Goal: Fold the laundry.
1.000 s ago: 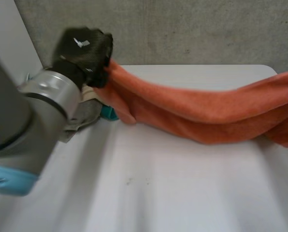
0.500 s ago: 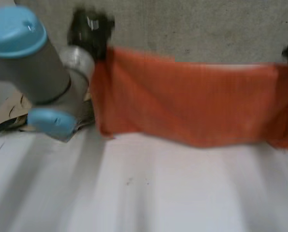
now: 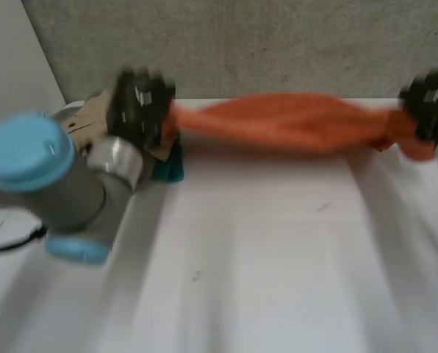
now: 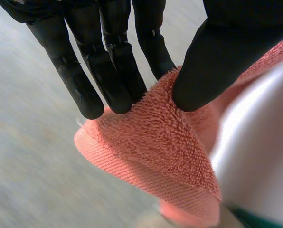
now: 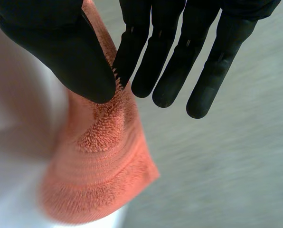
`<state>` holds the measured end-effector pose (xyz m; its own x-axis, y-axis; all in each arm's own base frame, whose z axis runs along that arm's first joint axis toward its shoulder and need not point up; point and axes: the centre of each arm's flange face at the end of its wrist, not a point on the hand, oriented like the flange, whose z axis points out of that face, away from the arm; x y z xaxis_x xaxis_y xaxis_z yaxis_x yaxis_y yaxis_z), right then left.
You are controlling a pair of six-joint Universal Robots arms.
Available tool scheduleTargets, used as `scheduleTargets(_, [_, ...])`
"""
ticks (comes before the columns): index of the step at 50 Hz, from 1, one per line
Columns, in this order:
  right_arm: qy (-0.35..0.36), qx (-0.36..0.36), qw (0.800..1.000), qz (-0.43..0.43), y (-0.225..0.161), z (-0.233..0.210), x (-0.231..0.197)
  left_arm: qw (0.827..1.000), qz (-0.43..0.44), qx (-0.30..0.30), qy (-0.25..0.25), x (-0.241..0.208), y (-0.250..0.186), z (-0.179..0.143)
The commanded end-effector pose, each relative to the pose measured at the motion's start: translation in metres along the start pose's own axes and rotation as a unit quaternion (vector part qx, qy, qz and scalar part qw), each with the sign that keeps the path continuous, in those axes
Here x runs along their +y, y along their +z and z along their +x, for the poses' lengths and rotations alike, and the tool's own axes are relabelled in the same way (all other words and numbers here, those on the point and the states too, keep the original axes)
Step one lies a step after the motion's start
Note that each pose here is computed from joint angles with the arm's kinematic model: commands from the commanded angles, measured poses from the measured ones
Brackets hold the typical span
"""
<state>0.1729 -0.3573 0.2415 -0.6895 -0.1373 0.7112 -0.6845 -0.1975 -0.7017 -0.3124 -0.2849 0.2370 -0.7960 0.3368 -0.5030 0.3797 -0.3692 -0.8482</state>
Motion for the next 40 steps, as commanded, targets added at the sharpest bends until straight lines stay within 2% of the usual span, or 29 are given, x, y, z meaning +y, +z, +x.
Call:
scheduleTargets(1, [0.035, -0.143, 0.984, -0.1, -0.051, -0.058, 0.051, 0.993, -0.1, 0.068, 0.005, 0.061, -0.059, 0.038])
scheduleTargets(3, [0.044, -0.166, 0.979, -0.109, -0.058, -0.068, 0.059, 0.99, -0.114, 0.078, 0.006, 0.067, -0.068, 0.042])
scheduleTargets(9, [0.053, -0.168, 0.978, -0.11, -0.059, -0.067, 0.06, 0.984, -0.146, 0.099, 0.012, 0.069, -0.091, 0.044])
scheduleTargets(18, [0.052, -0.167, 0.978, -0.11, -0.06, -0.066, 0.06, 0.981, -0.166, 0.101, 0.001, 0.036, -0.091, 0.02])
scheduleTargets(25, [0.054, -0.173, 0.977, -0.113, -0.063, -0.07, 0.06, 0.979, -0.171, 0.078, -0.083, 0.011, -0.066, 0.0])
scheduleTargets(30, [0.055, -0.174, 0.976, -0.115, -0.064, -0.07, 0.061, 0.962, -0.229, 0.071, -0.133, 0.035, -0.046, 0.002])
scheduleTargets(34, [0.055, -0.174, 0.976, -0.116, -0.064, -0.07, 0.062, 0.945, -0.288, 0.082, -0.133, 0.056, -0.048, 0.013])
scheduleTargets(40, [0.057, -0.165, 0.977, -0.124, -0.062, -0.064, 0.068, 0.936, -0.318, 0.086, -0.127, 0.065, -0.054, 0.019])
